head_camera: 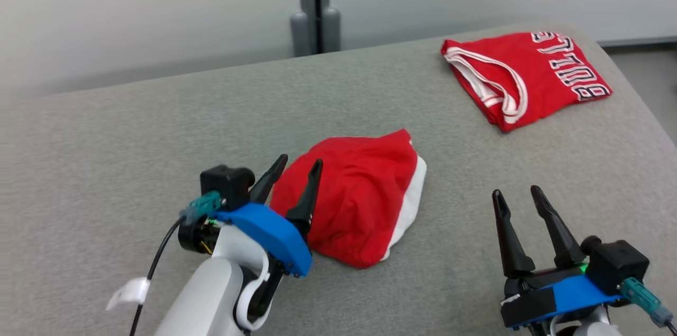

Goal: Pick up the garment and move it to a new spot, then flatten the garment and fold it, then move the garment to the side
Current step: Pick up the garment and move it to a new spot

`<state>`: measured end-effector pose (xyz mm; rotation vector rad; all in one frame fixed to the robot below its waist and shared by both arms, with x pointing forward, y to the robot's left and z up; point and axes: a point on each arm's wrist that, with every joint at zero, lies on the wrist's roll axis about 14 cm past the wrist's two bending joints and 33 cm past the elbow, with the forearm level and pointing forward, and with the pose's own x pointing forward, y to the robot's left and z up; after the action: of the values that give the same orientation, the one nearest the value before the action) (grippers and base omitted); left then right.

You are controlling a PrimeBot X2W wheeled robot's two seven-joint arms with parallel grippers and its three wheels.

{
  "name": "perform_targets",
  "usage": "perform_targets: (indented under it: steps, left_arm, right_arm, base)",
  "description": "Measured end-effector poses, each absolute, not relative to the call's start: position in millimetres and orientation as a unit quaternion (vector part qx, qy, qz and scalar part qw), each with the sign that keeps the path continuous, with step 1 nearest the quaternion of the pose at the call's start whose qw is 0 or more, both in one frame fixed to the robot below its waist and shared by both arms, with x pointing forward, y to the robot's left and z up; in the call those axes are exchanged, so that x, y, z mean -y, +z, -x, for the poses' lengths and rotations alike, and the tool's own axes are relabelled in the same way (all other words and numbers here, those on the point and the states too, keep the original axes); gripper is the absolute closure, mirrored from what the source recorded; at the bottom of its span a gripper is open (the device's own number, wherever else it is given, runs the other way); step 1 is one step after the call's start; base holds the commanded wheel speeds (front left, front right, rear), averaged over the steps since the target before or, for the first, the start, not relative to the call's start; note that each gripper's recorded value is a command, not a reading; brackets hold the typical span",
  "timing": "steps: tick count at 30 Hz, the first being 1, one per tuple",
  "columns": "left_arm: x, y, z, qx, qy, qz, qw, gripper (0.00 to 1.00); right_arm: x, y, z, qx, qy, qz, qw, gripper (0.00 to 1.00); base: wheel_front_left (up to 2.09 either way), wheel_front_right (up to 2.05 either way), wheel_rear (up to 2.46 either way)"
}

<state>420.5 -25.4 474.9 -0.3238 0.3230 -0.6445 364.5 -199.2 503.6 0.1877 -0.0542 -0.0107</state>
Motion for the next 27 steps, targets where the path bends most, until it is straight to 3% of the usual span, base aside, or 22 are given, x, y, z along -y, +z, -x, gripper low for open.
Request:
perform_targets:
  steps: [10,18,27]
  left_arm:
    - [-67,518,-407,0.002,-0.196,0.215,0.957,0.0]
    - [-136,511,-371,0.03,-0.095,0.211,0.972,0.0]
    - [-187,496,-344,0.022,-0.029,0.125,0.991,0.0]
  right_arm:
    - [177,516,-373,0.039,0.032,-0.094,0.994,0.0]
    - [166,514,-371,0.035,0.048,-0.099,0.993,0.0]
    - [163,504,-365,0.016,0.052,-0.102,0.993,0.0]
  base:
    - [0.0,0.0,0.0]
    - [0.0,0.0,0.0]
    - [0.0,0.0,0.0]
